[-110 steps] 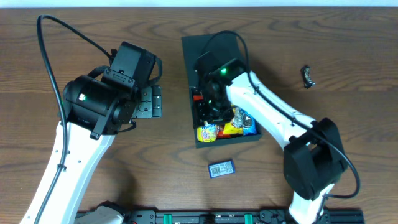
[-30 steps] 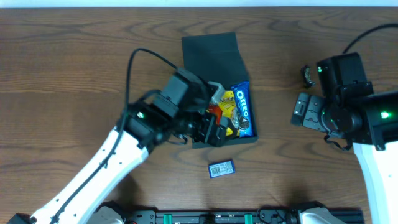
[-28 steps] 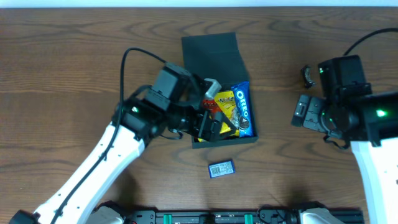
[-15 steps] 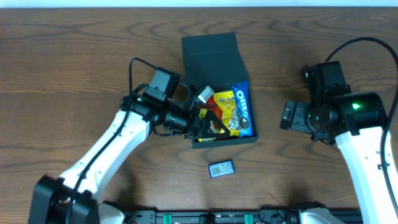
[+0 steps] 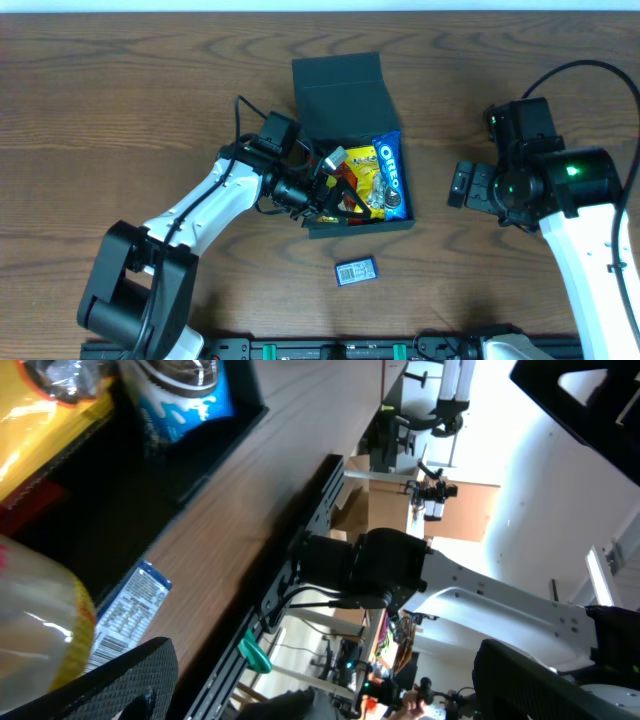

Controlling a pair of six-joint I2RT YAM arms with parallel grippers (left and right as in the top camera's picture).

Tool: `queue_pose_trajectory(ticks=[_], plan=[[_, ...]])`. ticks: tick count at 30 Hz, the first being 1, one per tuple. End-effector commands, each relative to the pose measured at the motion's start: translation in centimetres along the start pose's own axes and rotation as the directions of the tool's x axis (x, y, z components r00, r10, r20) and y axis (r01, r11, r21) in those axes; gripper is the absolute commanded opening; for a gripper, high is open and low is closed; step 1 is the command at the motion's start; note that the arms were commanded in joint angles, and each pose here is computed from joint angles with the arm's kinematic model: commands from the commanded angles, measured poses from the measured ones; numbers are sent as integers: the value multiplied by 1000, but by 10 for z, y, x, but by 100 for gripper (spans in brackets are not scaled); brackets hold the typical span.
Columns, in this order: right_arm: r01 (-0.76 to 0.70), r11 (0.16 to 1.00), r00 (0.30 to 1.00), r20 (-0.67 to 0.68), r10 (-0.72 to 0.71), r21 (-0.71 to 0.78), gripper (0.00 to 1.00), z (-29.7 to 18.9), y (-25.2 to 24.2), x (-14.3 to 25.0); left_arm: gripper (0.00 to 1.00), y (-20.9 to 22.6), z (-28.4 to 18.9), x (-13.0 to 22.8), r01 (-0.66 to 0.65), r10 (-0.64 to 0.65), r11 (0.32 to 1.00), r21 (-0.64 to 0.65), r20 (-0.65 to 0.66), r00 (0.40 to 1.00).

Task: Pack container

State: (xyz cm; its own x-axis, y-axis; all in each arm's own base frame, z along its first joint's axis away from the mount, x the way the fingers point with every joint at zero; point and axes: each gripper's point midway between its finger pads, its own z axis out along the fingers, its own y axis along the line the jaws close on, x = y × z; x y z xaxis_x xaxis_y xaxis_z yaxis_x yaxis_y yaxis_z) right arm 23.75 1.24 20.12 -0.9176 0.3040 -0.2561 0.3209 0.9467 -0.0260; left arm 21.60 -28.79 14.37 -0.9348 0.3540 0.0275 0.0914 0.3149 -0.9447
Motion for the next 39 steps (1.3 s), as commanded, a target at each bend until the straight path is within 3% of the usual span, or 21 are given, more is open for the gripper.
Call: queue_pose_trajectory(ticks=[1,17,28,35,37,39], plan=[[5,1000,1000,0,-5,-1,99,1,-2,-1,95,13,2,-1,1,-1,1000,-28,-2,1000],[4,1000,1000,2,-4,-2,99,1,-1,-1,95,50,10,5,94,-96,991,-91,-20,995],[4,1000,1000,2,-4,-2,99,1,-1,-1,95,29,3,2,15,-14,996,-91,10,1000],[39,999,999,17,-39,-8,99,1,0,-5,96,-6,-30,-3,-132,180,950,-282,150,972],[46,999,999,23,-46,-11,99,1,1,-6,95,-6,-45,3,-154,242,903,-401,178,954],[62,998,998,33,-62,-14,99,1,2,-8,95,2,-61,18,-175,311,806,-566,153,938]])
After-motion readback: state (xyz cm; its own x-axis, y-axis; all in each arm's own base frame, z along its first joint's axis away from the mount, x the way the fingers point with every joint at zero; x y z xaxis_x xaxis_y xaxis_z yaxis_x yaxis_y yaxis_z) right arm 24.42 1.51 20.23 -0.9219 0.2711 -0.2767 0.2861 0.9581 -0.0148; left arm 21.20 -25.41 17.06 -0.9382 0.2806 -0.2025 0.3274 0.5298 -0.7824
